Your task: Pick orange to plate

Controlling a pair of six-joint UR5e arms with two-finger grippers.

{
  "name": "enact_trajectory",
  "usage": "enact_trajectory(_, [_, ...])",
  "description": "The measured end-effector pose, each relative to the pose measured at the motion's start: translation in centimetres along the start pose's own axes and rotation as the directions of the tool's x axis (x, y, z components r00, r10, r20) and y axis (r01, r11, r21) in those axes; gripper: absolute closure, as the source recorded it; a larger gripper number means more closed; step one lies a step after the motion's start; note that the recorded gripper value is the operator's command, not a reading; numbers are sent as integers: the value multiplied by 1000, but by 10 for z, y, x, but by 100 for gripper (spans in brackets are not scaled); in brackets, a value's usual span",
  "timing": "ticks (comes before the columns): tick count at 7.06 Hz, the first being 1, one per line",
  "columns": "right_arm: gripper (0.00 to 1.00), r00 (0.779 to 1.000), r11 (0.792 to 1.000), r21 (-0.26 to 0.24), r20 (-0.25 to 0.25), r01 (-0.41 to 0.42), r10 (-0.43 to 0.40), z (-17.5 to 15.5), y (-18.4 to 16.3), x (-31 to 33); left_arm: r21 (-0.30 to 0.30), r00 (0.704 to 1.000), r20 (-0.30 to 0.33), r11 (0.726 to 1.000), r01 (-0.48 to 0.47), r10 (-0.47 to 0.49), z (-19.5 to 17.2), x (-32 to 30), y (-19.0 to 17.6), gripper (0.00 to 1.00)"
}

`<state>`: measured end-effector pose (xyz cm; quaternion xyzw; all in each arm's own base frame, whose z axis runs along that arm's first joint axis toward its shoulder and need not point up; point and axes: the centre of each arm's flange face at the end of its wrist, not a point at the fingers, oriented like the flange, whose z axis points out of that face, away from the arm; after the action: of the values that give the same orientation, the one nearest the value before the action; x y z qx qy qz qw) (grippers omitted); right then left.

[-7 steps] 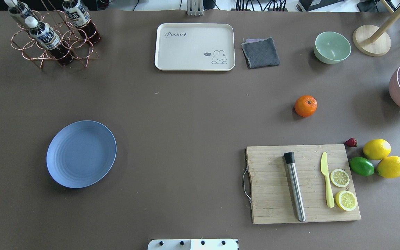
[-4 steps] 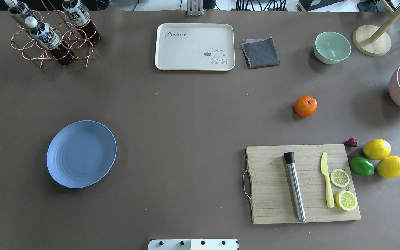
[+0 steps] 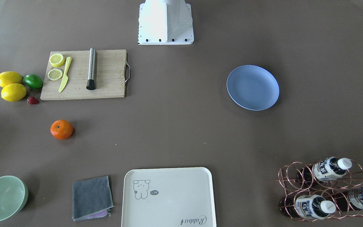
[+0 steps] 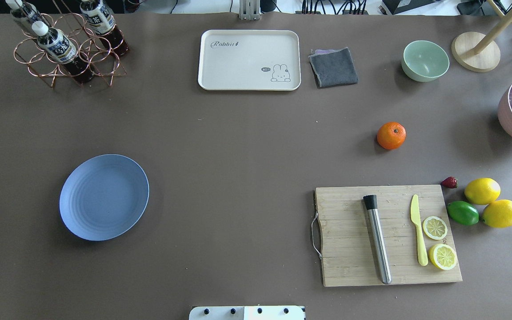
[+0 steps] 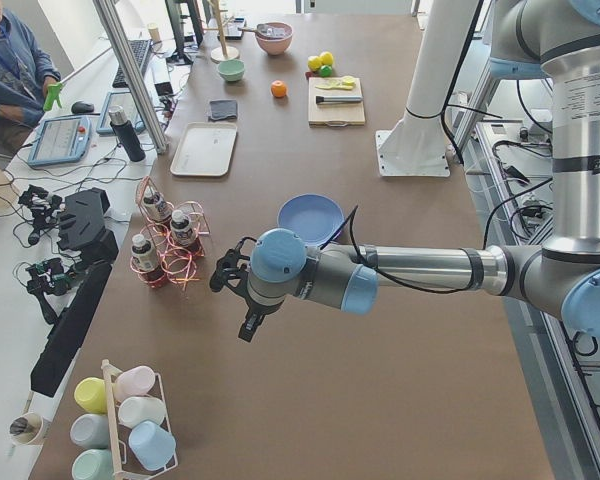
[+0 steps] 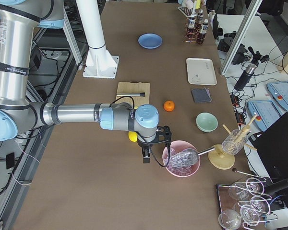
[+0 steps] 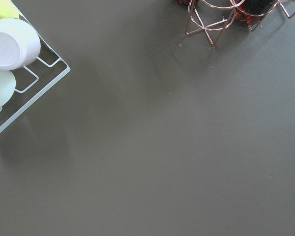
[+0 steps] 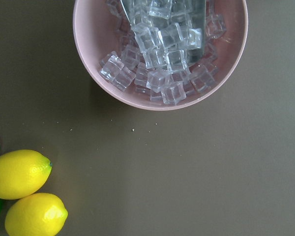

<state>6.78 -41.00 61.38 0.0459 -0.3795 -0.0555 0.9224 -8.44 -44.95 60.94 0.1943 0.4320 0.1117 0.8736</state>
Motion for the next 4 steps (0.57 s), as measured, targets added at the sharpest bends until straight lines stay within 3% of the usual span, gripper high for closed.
enact_trajectory(1, [0, 998, 996, 72, -26, 55, -54, -10, -10, -9, 25, 1000, -26, 1000, -11, 12, 3, 10, -8, 2])
enact_trajectory(2, [0, 997, 990, 124, -48, 60, -55, -16, -18, -18, 19, 998, -51, 999, -27, 28, 17, 29, -21, 2])
enact_trajectory(4, [1, 999, 989, 147, -37, -3, 8, -14, -30, -55, -24, 994, -97, 999, 49, -51, 56, 67, -24, 1])
